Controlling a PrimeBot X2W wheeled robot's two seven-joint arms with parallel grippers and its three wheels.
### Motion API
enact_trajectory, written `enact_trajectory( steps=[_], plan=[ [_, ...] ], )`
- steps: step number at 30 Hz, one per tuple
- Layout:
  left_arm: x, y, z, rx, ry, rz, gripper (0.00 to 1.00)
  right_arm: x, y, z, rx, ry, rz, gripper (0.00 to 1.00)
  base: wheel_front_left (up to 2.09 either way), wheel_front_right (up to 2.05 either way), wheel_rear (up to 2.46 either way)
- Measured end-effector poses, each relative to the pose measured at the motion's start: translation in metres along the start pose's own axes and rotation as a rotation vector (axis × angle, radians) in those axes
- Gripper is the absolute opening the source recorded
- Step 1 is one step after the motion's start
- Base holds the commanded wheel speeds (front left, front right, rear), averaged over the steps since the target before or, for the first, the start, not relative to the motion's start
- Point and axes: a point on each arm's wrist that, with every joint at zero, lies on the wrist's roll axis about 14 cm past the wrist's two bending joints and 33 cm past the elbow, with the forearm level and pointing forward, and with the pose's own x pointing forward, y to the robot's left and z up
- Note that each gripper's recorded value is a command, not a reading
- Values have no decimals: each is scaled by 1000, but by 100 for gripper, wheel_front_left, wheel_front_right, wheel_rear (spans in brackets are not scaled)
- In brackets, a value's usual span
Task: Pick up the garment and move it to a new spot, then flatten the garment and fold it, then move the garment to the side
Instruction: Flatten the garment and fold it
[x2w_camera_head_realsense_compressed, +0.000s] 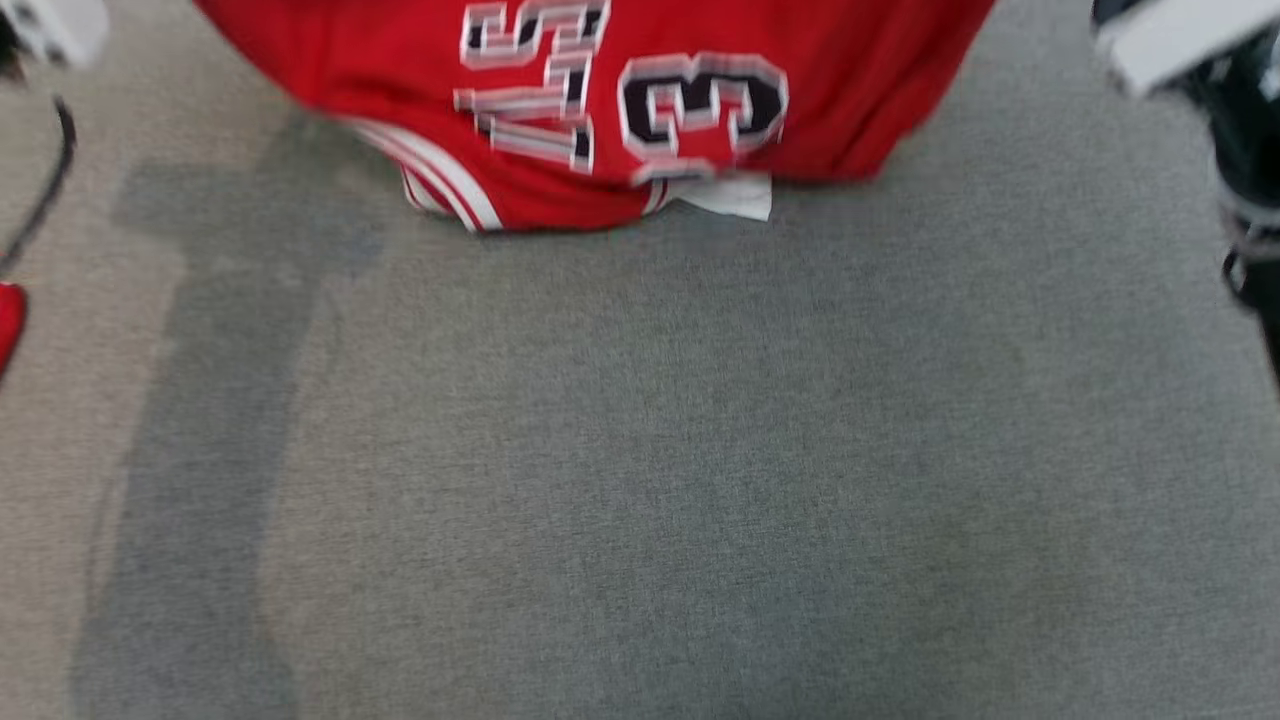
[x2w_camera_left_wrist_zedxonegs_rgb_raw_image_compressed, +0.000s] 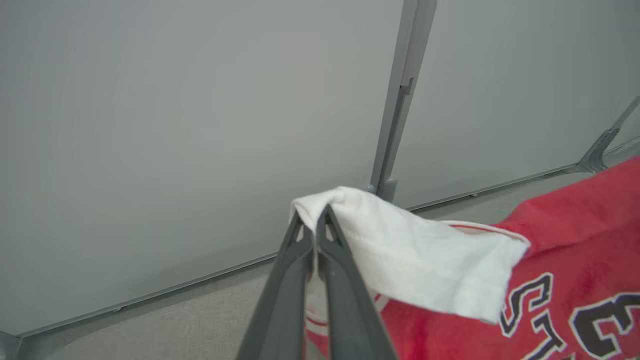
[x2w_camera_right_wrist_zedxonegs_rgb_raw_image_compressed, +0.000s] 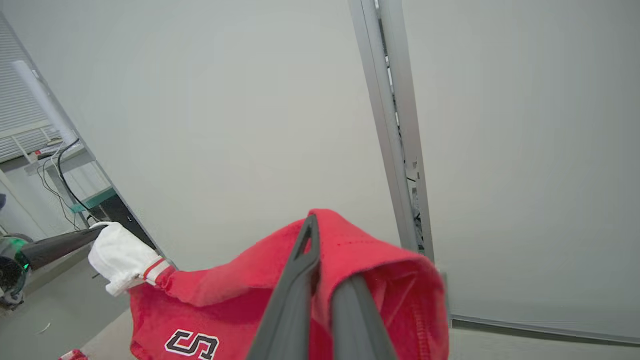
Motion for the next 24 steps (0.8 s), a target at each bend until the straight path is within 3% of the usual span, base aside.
enact_trajectory(
  steps=[9,16,20,24],
  plan=[
    [73,24,51,-74,-122,28,0,71,-30,48,-117,-157,-15,0,0,0,0],
    [78,33,114,-71,-288,63,0,93,-30,110,-140,-354,-10,0,0,0,0],
    [73,26,141,-95,-355,51,0,96,-29,122,-151,-364,-14,0,0,0,0],
    [70,20,138,-68,-315,50,0,97,-26,111,-141,-302,-13,0,0,0,0]
  ],
)
